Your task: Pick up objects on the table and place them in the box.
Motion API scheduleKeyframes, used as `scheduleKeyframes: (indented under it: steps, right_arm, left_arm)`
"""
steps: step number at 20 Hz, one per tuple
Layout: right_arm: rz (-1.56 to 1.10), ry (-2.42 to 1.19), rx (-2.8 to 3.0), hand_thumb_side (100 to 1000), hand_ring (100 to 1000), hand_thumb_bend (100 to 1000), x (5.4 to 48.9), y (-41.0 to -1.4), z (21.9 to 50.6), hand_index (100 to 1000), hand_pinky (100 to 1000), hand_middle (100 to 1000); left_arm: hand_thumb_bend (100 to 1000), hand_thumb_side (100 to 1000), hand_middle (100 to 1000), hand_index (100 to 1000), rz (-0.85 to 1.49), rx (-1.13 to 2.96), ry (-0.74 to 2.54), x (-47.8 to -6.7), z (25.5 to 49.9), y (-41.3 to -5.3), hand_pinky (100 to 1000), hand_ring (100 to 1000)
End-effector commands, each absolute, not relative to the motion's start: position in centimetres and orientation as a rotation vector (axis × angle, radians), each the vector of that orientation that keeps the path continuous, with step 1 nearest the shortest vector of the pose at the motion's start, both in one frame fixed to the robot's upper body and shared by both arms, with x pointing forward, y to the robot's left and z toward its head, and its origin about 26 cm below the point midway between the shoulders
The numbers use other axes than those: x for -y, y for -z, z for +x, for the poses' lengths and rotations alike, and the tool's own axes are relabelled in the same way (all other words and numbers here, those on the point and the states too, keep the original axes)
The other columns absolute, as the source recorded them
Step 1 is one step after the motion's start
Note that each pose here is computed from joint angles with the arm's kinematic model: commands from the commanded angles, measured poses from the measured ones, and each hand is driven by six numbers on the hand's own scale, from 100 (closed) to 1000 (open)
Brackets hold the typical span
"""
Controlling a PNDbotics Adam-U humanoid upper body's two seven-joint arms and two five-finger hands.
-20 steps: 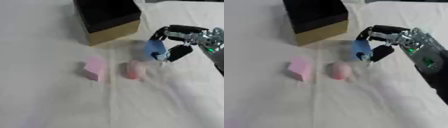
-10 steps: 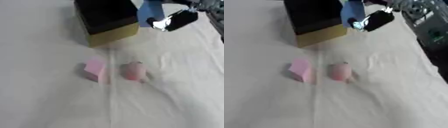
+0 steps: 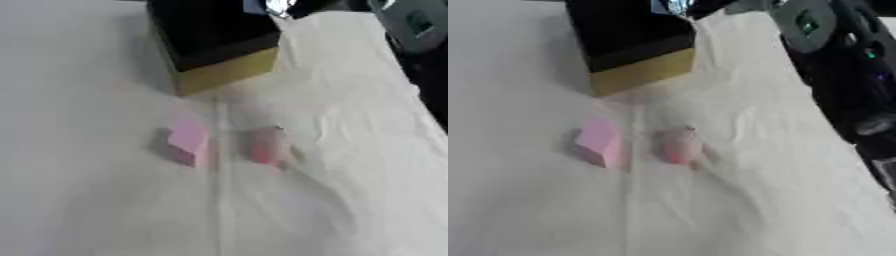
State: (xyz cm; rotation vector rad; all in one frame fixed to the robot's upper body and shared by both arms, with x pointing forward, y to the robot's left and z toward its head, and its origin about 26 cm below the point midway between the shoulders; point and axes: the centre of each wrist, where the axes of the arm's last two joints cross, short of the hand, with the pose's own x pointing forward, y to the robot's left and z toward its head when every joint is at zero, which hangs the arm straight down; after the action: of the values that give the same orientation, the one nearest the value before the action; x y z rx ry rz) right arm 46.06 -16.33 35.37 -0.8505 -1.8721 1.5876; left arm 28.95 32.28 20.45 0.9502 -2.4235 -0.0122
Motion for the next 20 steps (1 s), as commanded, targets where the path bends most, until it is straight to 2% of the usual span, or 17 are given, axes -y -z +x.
scheduleKeyframes:
  steps: [1, 7, 17, 20]
  right_arm:
    - [-0.912, -1.528, 1.892, 428, 807, 100, 16.2, -36.3, 46.9, 757, 816, 710]
    - [-0.928, -1.499, 1.894, 433, 809, 100, 14.6, -35.6, 48.2, 757, 817, 711]
    - [-0.922, -1.581, 1.757, 450, 835, 100, 13.6, -32.1, 49.9, 777, 828, 743]
    - [-0.938, -1.617, 1.72, 492, 868, 187, 13.5, -31.7, 50.1, 827, 842, 803]
  left_arm:
    - [135, 980, 721, 867, 0.954, 2.465, 0.042, -32.3, 28.8, -21.7, 763, 632]
    - [133, 982, 721, 867, 0.94, 2.479, 0.048, -32.1, 28.9, -21.9, 763, 632]
    - [130, 983, 721, 867, 0.932, 2.482, 0.047, -32.0, 29.0, -22.0, 763, 631]
    - [129, 984, 721, 867, 0.931, 2.482, 0.049, -32.0, 29.0, -22.0, 763, 631]
